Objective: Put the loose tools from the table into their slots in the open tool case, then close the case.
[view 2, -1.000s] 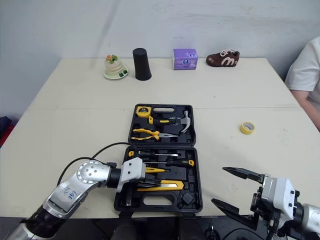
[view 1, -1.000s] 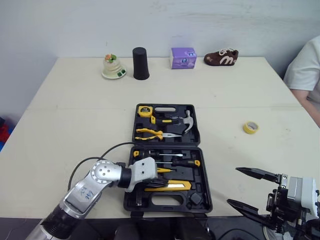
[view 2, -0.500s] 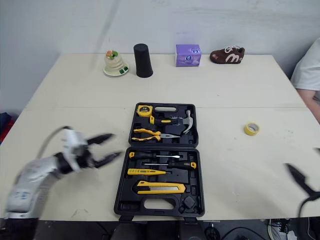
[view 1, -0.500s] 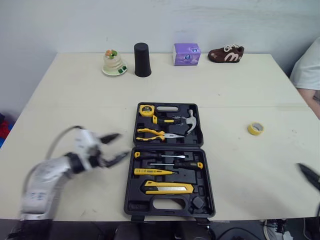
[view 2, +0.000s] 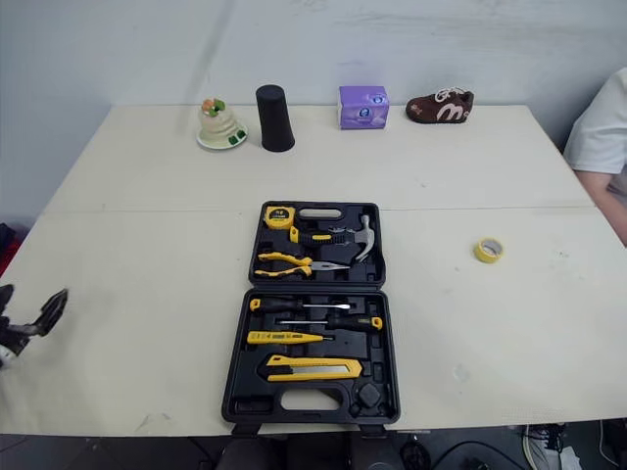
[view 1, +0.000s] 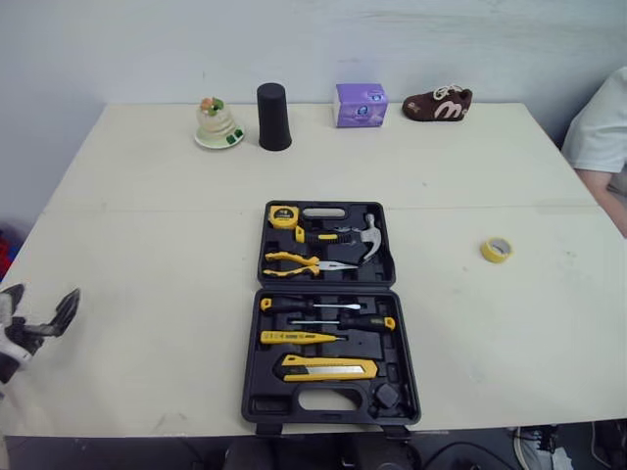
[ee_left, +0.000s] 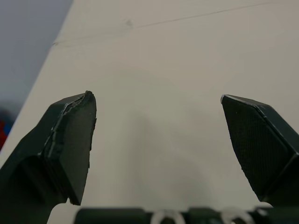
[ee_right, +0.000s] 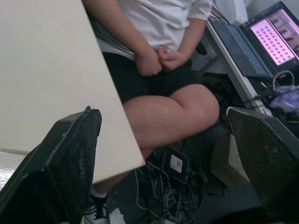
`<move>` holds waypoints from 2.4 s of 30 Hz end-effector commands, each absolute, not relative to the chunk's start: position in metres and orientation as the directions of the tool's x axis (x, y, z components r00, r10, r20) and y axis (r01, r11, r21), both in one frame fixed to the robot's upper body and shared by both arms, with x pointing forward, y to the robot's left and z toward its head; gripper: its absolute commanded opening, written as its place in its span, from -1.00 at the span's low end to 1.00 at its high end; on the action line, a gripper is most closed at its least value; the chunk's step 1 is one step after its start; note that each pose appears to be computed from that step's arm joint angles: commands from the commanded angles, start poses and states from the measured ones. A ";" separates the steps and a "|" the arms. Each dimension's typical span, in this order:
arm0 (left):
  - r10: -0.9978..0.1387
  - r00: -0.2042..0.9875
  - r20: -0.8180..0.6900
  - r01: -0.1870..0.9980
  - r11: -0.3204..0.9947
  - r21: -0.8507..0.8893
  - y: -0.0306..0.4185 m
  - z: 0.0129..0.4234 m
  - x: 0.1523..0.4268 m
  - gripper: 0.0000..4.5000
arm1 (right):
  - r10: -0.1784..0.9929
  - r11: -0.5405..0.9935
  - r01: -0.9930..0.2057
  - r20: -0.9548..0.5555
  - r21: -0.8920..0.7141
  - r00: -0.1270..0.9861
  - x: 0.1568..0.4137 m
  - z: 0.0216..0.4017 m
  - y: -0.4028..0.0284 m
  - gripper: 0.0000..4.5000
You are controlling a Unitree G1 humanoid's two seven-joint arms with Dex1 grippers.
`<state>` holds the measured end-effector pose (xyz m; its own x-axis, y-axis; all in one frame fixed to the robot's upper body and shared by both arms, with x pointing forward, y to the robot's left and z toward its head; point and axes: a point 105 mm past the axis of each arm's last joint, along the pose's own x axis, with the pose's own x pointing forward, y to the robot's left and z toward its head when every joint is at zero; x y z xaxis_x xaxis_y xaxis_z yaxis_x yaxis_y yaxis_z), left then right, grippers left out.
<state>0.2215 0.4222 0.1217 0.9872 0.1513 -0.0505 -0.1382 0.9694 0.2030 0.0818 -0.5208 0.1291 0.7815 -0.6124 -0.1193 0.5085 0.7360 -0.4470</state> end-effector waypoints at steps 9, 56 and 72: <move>-0.047 0.995 0.089 0.025 0.973 0.229 0.382 0.169 0.254 0.98 | -0.425 0.847 0.382 -0.037 -0.370 0.905 0.127 0.134 -0.499 1.00; -0.896 0.444 0.023 0.854 0.431 0.290 0.142 0.210 0.252 0.98 | 0.410 0.678 -0.703 -0.683 -0.216 0.605 0.384 0.175 -0.301 1.00; -0.905 0.426 0.016 0.864 0.411 0.291 0.136 0.210 0.252 0.99 | 0.407 0.668 -0.707 -0.681 -0.232 0.609 0.396 0.154 -0.288 0.88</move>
